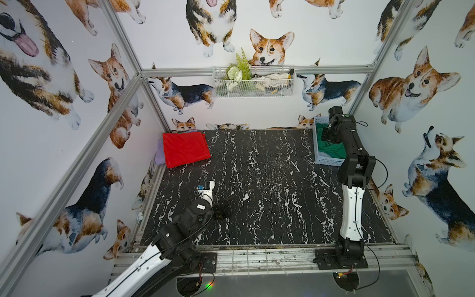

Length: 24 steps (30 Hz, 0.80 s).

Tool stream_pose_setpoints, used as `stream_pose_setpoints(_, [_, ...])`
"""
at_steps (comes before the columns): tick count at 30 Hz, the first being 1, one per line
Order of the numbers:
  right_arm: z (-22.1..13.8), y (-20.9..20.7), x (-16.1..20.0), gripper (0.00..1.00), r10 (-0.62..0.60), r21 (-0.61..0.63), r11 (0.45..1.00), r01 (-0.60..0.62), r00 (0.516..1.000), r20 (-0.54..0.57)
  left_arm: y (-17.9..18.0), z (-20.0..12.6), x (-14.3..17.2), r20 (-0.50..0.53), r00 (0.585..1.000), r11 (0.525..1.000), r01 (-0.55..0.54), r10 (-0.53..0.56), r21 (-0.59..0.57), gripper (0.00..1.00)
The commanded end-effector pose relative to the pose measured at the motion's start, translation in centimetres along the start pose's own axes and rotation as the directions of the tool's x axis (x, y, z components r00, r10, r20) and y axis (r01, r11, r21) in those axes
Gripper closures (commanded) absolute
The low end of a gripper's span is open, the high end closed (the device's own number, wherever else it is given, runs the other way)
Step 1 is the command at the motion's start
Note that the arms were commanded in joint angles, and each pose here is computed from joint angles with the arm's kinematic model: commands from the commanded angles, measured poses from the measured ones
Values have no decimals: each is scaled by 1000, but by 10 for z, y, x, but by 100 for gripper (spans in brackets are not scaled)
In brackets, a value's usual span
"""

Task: Fold and stack t-shirts
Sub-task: Pick up the T-shirt from the bin.

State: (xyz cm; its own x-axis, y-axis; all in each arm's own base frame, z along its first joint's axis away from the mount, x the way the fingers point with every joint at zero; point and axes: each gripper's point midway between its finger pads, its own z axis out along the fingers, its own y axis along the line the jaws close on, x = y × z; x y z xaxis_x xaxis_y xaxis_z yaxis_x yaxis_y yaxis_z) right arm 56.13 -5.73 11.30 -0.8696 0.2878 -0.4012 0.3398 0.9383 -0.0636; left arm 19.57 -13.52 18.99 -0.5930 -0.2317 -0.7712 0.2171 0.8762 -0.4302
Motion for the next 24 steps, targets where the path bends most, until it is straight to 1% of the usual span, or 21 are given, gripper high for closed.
stream_pose_setpoints(1, [25, -13, 15, 47, 8, 34, 999, -6, 997, -74, 3, 1, 1, -1, 1000, 1000, -7, 7, -14, 0])
stream_pose_setpoints(7, [59, -28, 34, 41, 36, 46, 999, -29, 987, -157, -2, 1, 4, -15, 1000, 1000, 7, -7, 16, 0])
stream_pose_setpoints(13, [77, -38, 44, 38, 76, 25, 997, -72, 976, -203, 2, -1, 5, 3, 1000, 1000, 23, -23, 17, 0])
stream_pose_setpoints(16, [84, -39, 49, 39, 89, 11, 996, -89, 971, -223, 2, -1, 6, 0, 1000, 1000, 22, -22, 15, 0])
stream_pose_setpoints(18, [89, -38, 52, 42, 92, 5, 996, -93, 967, -236, 2, 1, 7, -6, 1000, 1000, 24, -24, 12, 0])
stream_pose_setpoints(19, [91, -38, 53, 50, 96, 0, 995, -99, 965, -243, 2, 1, 8, -8, 1000, 1000, 24, -24, 12, 0])
stream_pose_setpoints(21, [94, -37, 56, 74, 106, -9, 994, -112, 961, -254, 2, 2, 9, -14, 1000, 1000, 25, -24, 13, 0])
stream_pose_setpoints(22, [94, -37, 56, 89, 114, -17, 992, -122, 960, -257, 2, 2, 9, -15, 1000, 1000, 26, -26, 15, 0])
stream_pose_setpoints(23, [93, -36, 55, 100, 115, -19, 992, -124, 960, -256, 1, 3, 10, -17, 1000, 999, 27, -26, 17, 0])
stream_pose_setpoints(24, [90, -36, 54, 100, 118, -21, 992, -127, 961, -250, 1, 2, 10, -17, 999, 999, 29, -29, 20, 0])
